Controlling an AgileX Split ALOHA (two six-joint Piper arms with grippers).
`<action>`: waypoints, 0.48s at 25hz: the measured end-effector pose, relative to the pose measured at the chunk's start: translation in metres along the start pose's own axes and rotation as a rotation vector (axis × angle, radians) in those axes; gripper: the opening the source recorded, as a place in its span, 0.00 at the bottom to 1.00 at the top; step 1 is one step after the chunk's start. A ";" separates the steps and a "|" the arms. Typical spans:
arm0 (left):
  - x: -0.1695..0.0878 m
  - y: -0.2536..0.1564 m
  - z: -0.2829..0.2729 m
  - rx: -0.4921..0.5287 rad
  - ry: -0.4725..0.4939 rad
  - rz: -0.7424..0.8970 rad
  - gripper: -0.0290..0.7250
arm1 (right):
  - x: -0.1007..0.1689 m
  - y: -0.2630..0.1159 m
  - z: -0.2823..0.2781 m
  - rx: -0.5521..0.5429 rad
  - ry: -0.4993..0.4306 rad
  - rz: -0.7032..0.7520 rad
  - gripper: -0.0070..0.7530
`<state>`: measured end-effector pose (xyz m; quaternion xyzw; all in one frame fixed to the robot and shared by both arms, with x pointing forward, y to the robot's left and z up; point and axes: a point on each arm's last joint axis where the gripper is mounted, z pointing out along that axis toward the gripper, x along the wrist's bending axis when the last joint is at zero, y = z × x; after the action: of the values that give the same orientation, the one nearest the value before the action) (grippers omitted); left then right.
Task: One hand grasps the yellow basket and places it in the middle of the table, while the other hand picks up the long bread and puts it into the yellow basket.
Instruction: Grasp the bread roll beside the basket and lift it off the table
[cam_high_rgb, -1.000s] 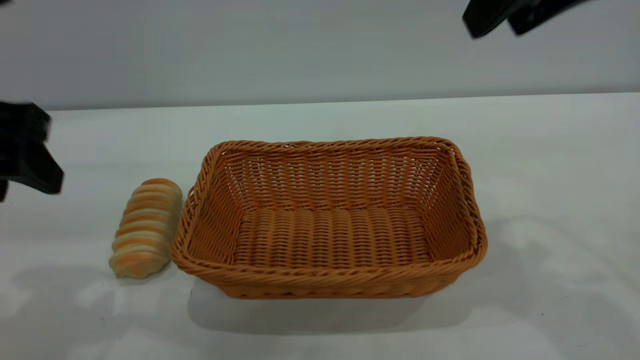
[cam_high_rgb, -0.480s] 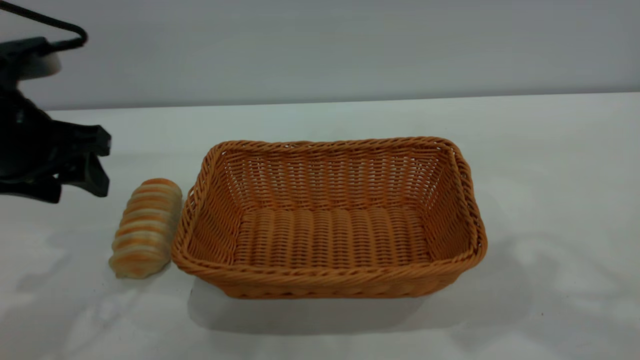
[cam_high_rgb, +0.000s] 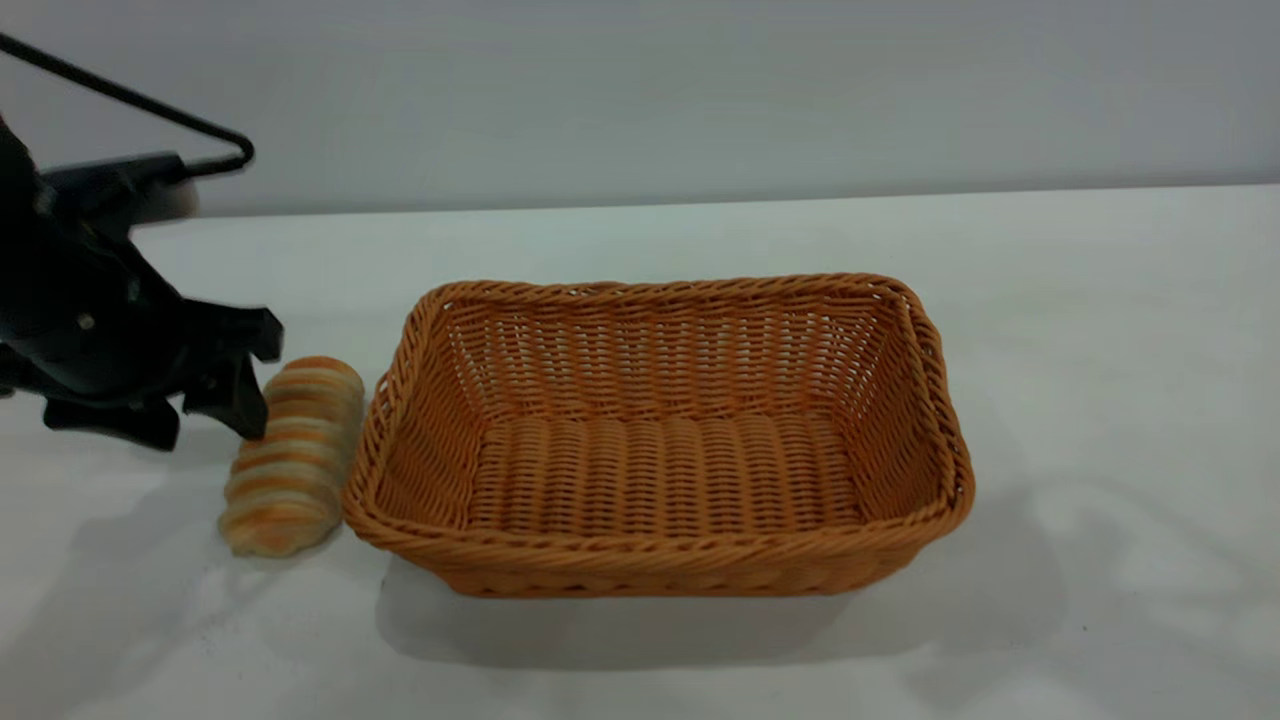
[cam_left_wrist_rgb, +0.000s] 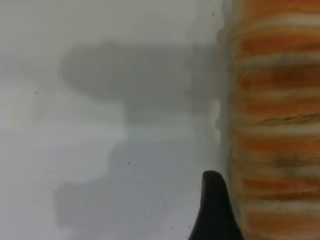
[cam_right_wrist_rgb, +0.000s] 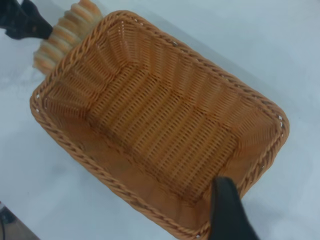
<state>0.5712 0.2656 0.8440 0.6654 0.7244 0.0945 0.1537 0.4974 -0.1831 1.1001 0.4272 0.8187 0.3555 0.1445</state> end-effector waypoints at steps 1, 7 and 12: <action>0.000 -0.001 0.005 0.011 0.002 0.001 0.80 | 0.000 0.000 0.000 0.000 0.000 0.000 0.65; -0.012 -0.001 0.027 0.034 -0.004 0.035 0.80 | 0.000 0.000 0.000 0.000 0.000 -0.001 0.65; -0.033 0.001 0.031 0.003 -0.025 0.089 0.79 | 0.000 0.000 0.000 0.001 0.000 -0.004 0.65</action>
<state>0.5848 0.2306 0.8183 0.6983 0.6922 0.0916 0.1575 0.4973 -0.1831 1.0998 0.4257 0.8197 0.3549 0.1448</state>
